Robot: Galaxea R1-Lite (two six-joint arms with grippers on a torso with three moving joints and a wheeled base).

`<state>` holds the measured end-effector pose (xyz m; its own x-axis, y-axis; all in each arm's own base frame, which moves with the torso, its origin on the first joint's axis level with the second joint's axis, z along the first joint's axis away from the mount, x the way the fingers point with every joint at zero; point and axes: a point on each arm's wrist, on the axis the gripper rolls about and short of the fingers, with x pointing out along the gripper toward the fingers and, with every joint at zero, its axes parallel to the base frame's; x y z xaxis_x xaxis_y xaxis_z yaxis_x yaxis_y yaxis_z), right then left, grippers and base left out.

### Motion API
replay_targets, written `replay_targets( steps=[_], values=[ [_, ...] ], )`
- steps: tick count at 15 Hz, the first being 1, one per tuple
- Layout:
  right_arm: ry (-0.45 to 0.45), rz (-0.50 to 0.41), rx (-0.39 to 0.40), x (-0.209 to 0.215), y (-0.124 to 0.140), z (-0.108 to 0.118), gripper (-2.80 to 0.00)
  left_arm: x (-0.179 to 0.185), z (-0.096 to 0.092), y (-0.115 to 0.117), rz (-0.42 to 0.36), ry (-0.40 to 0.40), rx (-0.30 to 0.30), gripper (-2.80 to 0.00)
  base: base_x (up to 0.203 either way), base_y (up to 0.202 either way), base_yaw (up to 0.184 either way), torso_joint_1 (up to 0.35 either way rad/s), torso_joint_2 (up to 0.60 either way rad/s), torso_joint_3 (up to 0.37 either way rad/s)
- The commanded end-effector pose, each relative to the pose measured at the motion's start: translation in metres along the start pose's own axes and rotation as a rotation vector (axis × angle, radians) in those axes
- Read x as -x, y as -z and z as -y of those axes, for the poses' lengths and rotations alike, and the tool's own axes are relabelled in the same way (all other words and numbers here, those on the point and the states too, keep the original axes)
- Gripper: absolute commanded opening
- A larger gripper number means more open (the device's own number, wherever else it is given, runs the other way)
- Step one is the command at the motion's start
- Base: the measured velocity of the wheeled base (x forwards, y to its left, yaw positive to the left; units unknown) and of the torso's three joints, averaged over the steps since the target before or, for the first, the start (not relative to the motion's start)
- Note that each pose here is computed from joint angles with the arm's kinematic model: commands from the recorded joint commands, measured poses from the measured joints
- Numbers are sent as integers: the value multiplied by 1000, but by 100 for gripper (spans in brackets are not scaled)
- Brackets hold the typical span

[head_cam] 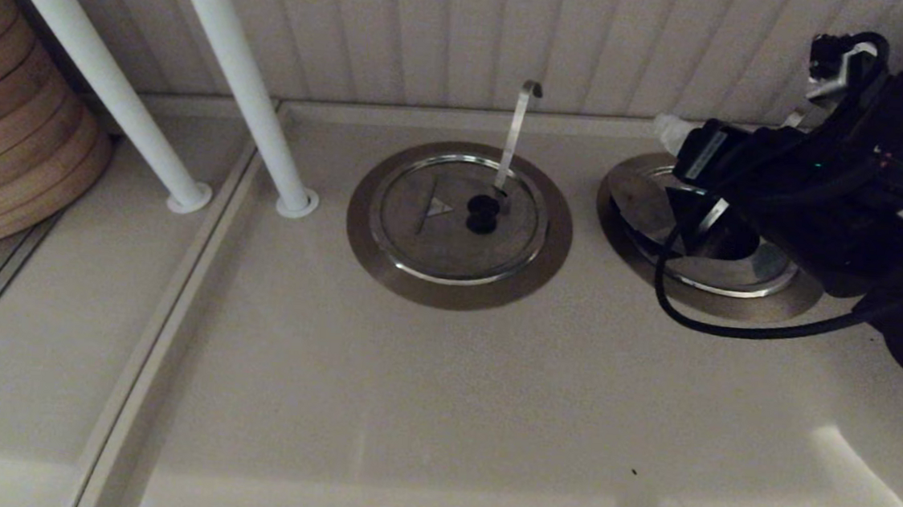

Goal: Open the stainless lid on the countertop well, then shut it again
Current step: Stir with a spoon

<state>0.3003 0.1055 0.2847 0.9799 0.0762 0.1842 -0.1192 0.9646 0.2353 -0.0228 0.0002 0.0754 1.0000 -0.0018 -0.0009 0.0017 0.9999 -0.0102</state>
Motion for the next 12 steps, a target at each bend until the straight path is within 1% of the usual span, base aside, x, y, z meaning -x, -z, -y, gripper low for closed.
replay_targets(
  steps=[1,2,3,5,6,7,9,10,11,12],
  values=[
    [80,40,51,-5,-12,25,0,0,0,0,-2,-2,1,-280,0,0,0,0,0,0],
    [115,63,66,-10,-19,37,0,0,0,0,-1,0,1,-280,0,0,0,0,0,0],
    [142,63,76,-18,-17,45,0,0,0,0,-1,0,2,-280,0,0,0,0,0,0],
    [170,52,93,-45,-6,55,0,0,0,0,-1,-2,1,-280,0,0,0,0,0,0],
    [189,60,116,-58,-4,61,0,0,0,0,-2,0,1,-280,0,0,0,0,0,0],
    [206,63,157,-68,-3,67,0,0,0,0,-1,0,1,-280,0,0,0,0,0,0],
    [234,32,248,-85,5,78,0,0,0,0,-2,-1,2,-280,0,0,0,0,0,0],
    [252,8,281,-92,7,83,0,0,0,0,-1,-1,1,-280,0,0,0,0,0,0],
    [269,-37,305,-95,11,89,0,0,0,0,-2,-2,1,-280,0,0,0,0,0,0],
    [288,-56,311,-96,13,96,0,0,0,0,-1,-2,1,-280,0,0,0,0,0,0]
  ],
)
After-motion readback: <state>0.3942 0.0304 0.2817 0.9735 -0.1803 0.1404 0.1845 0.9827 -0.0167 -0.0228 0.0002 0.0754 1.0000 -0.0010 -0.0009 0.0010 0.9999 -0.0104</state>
